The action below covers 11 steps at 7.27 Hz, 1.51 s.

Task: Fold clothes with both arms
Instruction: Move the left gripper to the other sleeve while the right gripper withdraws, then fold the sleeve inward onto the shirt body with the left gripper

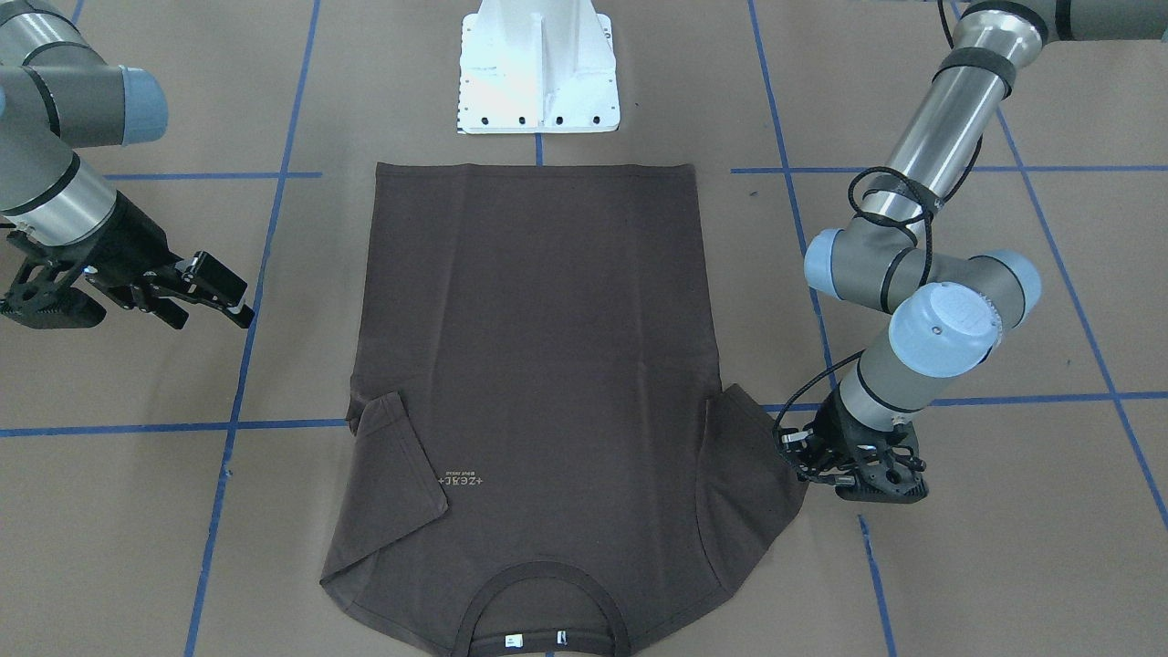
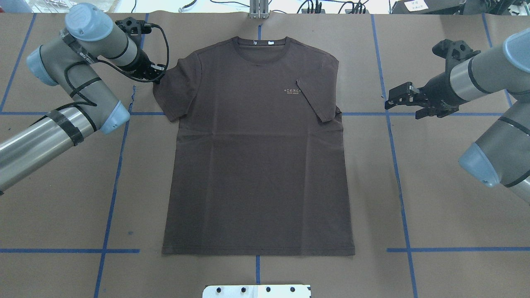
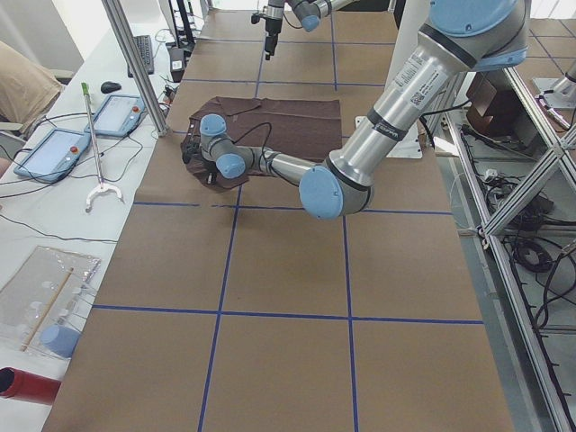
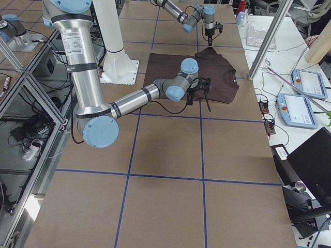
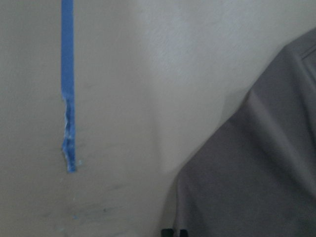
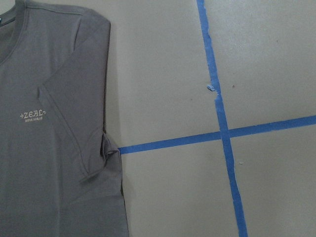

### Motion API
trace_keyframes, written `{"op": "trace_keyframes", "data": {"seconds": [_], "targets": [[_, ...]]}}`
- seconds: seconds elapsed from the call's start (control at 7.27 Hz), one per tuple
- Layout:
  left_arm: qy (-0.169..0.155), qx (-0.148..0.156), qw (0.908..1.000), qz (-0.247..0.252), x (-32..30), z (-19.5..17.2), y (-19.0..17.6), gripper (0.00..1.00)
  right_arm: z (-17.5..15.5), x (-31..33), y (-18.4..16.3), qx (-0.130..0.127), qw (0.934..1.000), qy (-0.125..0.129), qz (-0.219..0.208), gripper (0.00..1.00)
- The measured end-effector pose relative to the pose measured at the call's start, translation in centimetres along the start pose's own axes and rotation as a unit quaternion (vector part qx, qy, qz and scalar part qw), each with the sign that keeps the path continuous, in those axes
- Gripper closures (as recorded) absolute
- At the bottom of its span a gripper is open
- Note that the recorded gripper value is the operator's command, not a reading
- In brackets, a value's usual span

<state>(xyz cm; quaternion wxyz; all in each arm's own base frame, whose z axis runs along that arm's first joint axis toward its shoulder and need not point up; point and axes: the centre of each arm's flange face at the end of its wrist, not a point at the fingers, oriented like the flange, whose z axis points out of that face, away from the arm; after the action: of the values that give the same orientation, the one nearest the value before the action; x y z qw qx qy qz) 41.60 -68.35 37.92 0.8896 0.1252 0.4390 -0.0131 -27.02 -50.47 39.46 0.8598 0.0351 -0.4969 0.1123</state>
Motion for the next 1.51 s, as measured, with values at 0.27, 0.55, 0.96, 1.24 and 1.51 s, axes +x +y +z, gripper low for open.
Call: {"op": "trace_keyframes", "data": {"seconds": [0.27,0.55,0.96,1.24,1.51], "targets": [[0.013,0.005,0.9996,-0.026,5.2,-1.9,-1.8,1.00,0.1,0.0,0.0,-0.001,1.0000,0.001,0.000,0.00],[0.027,-0.003,0.9978,-0.060,10.2,-1.7,-0.8,1.00,0.5,0.2,0.0,-0.003,1.0000,0.003,0.001,0.00],[0.026,-0.006,0.9957,-0.089,14.9,0.5,2.4,1.00,1.7,0.7,-0.6,-0.007,0.9999,0.011,-0.003,0.00],[0.030,-0.005,0.9945,-0.100,16.7,0.6,3.0,0.42,2.6,1.3,-1.1,-0.007,0.9998,0.011,-0.011,0.00],[0.028,0.000,0.9939,-0.106,17.5,0.8,3.3,0.21,3.5,1.9,-1.4,-0.007,0.9998,0.009,-0.015,0.00]]}}
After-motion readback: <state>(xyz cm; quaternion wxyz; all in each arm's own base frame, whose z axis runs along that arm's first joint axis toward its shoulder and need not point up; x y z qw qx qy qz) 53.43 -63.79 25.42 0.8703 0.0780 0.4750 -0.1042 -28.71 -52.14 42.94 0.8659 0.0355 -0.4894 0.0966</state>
